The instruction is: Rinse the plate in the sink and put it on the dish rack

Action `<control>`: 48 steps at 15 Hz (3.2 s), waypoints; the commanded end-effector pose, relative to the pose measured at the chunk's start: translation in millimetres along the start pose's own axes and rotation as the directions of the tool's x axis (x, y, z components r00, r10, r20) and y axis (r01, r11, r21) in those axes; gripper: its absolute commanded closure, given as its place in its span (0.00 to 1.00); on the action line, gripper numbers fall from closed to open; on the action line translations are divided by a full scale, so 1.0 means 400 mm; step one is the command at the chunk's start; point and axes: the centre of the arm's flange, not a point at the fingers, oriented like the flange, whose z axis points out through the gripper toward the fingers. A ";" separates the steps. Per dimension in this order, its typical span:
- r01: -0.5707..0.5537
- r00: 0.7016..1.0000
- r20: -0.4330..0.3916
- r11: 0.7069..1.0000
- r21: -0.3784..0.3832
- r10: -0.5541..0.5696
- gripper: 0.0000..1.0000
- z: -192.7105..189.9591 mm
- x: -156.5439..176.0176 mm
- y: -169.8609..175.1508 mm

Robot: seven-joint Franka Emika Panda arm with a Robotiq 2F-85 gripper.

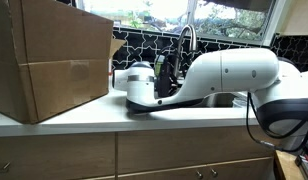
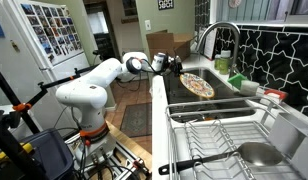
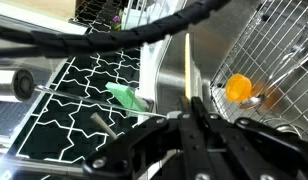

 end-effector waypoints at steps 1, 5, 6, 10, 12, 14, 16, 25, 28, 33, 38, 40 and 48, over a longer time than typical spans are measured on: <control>-0.026 1.000 -0.001 1.000 0.000 0.026 0.98 -0.012 -0.001 -0.010; -0.046 0.999 0.016 0.999 0.028 0.045 0.98 -0.015 -0.001 -0.017; -0.047 0.999 0.016 0.998 0.032 0.046 0.98 -0.015 -0.001 -0.020; -0.050 0.999 0.016 0.998 0.045 0.049 0.98 -0.016 -0.002 -0.026; -0.041 0.999 0.024 0.998 0.050 0.040 0.98 -0.013 -0.007 -0.022; -0.031 0.999 0.042 0.999 0.037 0.030 0.98 -0.005 -0.019 -0.009; -0.029 0.997 0.070 0.999 0.019 0.027 0.98 0.005 -0.038 0.006; 0.093 0.975 0.209 0.989 -0.112 -0.068 0.98 0.040 -0.128 0.058; 0.145 0.959 0.265 0.978 -0.147 -0.102 0.98 0.058 -0.162 0.062; 0.191 0.935 0.329 0.970 -0.150 -0.134 0.98 0.090 -0.208 0.058; 0.254 0.915 0.357 0.957 -0.142 -0.190 0.98 0.135 -0.226 0.040; 0.243 0.909 0.375 0.963 -0.118 -0.183 0.98 0.158 -0.229 0.044; 0.254 0.902 0.386 0.960 -0.117 -0.192 0.98 0.107 -0.164 0.040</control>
